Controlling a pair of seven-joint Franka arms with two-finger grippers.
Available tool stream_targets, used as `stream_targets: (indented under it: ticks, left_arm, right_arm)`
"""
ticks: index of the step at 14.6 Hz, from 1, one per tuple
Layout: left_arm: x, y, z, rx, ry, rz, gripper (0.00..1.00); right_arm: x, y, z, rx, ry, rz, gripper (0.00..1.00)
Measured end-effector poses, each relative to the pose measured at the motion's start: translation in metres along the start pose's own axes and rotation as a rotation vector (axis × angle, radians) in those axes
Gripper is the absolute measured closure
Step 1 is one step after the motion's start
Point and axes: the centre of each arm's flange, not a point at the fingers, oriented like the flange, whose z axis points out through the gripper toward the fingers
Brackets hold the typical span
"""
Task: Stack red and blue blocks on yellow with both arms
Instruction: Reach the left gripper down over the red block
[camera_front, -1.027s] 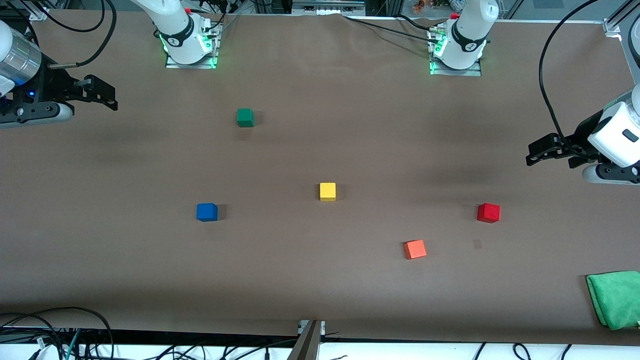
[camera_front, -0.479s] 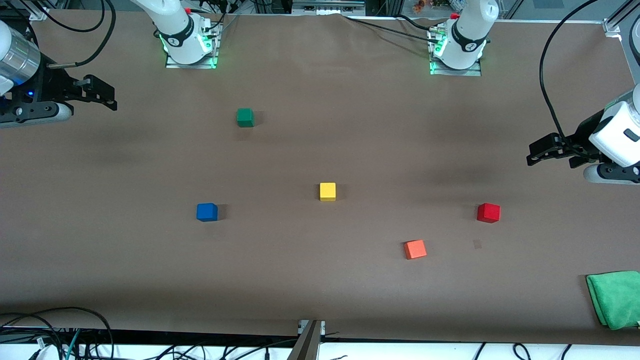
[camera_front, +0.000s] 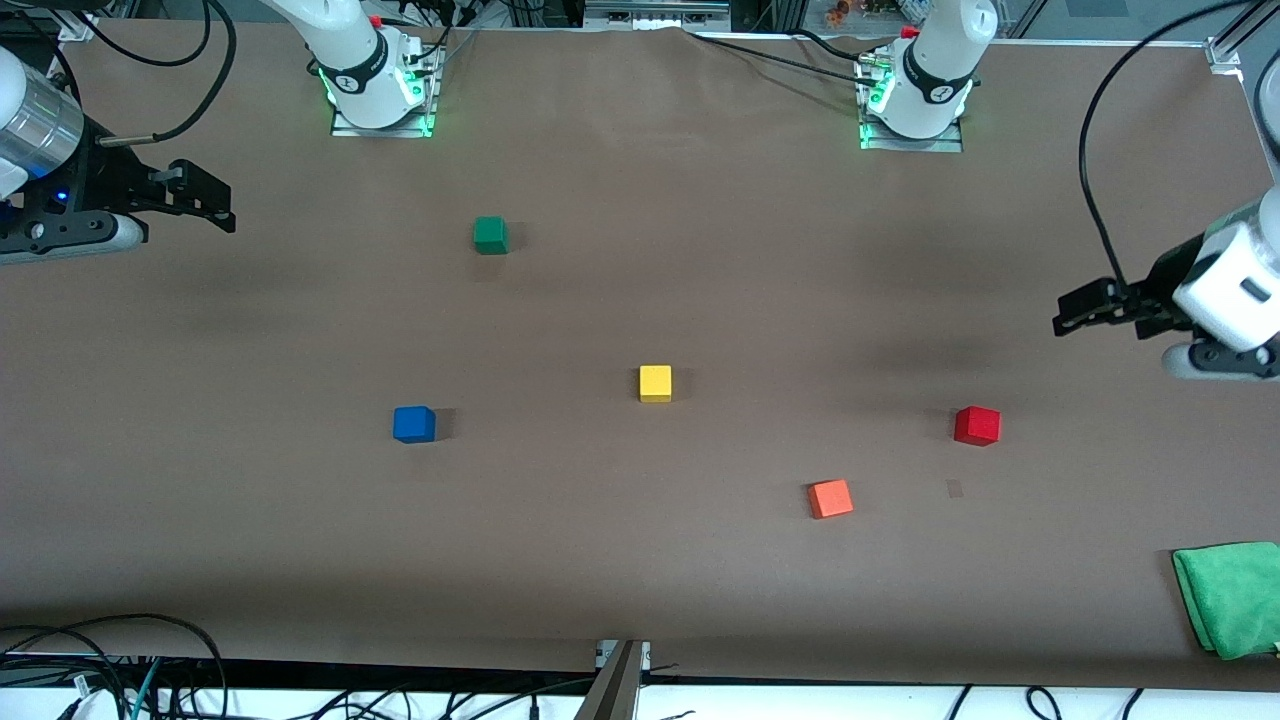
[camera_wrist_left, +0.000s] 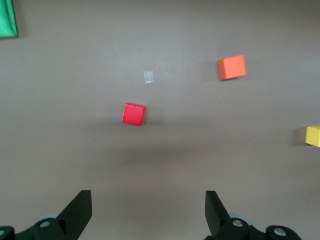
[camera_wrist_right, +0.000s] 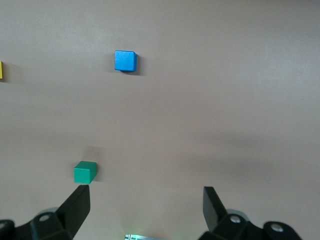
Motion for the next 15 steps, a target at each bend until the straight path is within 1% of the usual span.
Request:
stream_targets:
  ticks: [2, 5, 8, 10, 12, 15]
  left_arm:
    - [0.017, -0.006, 0.039, 0.001, -0.050, -0.007, 0.00]
    - [0.044, -0.014, 0.094, 0.002, -0.073, 0.016, 0.00]
    - [0.064, -0.027, 0.134, 0.010, -0.056, 0.049, 0.00]
    - [0.073, -0.037, 0.160, 0.041, -0.059, 0.082, 0.00]
    - [0.080, -0.049, 0.181, 0.054, -0.059, 0.091, 0.00]
    - [0.092, -0.059, 0.217, 0.057, -0.027, 0.094, 0.00]
  right_arm:
    - [0.000, 0.000, 0.000, 0.000, 0.000, 0.000, 0.00]
    - [0.001, 0.001, -0.001, -0.006, 0.006, 0.000, 0.00]
    - [0.002, 0.001, -0.003, -0.007, 0.013, 0.000, 0.00]
    - [0.004, 0.001, -0.001, -0.008, 0.011, 0.001, 0.00]
    - [0.008, 0.002, 0.000, -0.009, 0.014, 0.003, 0.00]
    - [0.011, 0.002, 0.006, -0.010, 0.008, 0.003, 0.00]
